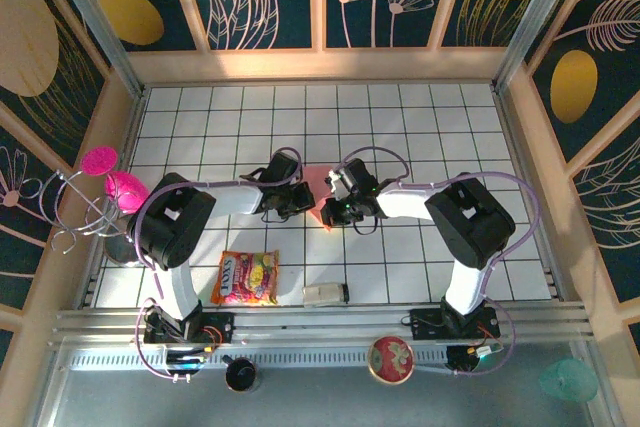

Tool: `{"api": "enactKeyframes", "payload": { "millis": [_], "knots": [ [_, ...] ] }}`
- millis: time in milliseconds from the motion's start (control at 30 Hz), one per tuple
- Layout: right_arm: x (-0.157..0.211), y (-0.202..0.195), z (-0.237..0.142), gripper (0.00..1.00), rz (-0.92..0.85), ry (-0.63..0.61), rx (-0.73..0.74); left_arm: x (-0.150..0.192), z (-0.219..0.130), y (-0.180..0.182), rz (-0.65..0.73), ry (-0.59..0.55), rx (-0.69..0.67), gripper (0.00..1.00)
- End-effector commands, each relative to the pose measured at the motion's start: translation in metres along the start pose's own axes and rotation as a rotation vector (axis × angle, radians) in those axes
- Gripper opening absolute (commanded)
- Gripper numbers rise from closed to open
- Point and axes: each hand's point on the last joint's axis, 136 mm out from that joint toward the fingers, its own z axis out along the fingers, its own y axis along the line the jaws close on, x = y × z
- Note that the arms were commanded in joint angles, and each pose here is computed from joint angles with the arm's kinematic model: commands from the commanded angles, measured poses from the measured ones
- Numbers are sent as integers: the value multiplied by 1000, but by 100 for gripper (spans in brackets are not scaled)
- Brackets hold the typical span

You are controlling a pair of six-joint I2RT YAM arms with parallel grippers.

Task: Fold a paper plane with a square sheet of paper (pick it up from the middle)
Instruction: Third fold the triangle at the center of the table.

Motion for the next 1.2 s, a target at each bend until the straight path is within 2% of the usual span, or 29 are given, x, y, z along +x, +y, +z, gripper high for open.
{"api": "enactKeyframes", "payload": {
  "millis": [0,233,500,667,800,900,967,1033,1167],
  "knots": [
    [50,-47,12,0,70,139,171,3,5,32,24,-14,-58,11],
    [69,-62,11,0,94,175,224,-21,-5,48,34,-79,-75,17],
    [51,-51,7,0,78,123,197,-61,-19,61,65,-147,-125,18],
    [23,-29,0,0,63,48,118,-81,-29,58,59,-184,-123,18],
    [-32,21,-33,0,19,-135,-38,-88,-49,40,29,-224,-80,18],
    [-60,41,-56,13,13,-252,-99,-88,-62,20,-21,-242,14,20],
    [-67,39,-62,21,44,-289,-106,-82,-72,11,-49,-249,64,24],
    [-67,30,-59,25,91,-294,-97,-71,-73,8,-76,-228,97,28],
    [-58,17,-44,27,155,-246,-98,-50,-67,8,-118,-173,117,36]
  ]
}}
